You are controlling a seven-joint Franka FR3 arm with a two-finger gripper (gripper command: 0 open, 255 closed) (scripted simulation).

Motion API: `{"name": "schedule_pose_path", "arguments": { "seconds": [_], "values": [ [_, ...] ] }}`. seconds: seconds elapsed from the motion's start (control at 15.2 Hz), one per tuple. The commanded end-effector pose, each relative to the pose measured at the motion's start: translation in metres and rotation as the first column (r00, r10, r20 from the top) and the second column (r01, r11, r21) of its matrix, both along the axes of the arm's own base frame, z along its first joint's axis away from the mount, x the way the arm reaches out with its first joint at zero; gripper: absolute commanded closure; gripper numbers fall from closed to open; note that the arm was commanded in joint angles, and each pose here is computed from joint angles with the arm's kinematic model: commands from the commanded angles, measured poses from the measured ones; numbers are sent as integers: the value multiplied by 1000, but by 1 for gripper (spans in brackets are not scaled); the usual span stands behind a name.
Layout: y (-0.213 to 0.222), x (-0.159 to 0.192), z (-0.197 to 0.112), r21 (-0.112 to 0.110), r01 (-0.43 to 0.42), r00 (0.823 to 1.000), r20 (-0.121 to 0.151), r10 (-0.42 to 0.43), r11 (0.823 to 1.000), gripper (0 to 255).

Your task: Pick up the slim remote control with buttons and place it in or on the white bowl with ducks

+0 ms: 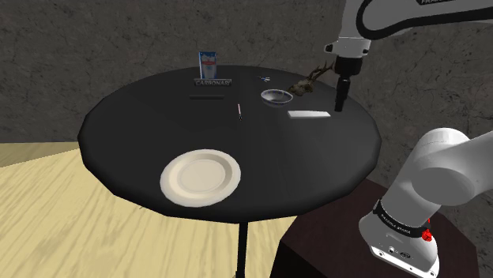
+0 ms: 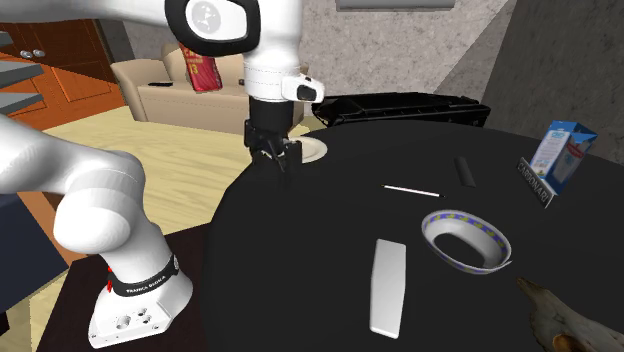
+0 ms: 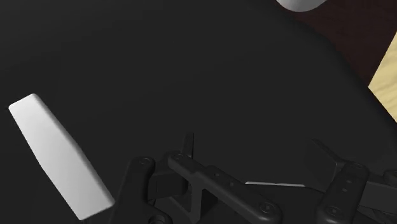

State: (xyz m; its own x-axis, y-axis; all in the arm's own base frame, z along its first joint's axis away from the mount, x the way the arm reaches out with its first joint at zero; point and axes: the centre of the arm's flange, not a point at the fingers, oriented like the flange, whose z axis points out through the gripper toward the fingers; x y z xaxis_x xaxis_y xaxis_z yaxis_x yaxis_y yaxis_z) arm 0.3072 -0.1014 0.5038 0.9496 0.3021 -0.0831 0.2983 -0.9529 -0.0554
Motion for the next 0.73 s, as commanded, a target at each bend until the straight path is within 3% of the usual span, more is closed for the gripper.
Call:
{"name": "schedule_pose_path", "arguments": {
  "seconds": [0.0, 0.33, 0.66],
  "values": [
    [-22, 10, -12, -1, -48, 999, 10, 48, 999, 0],
    [-72, 35, -42, -1, -158, 987, 33, 158, 987, 0],
    [-118, 66, -73, -4, -266, 962, 56, 266, 964, 0]
  ]
}}
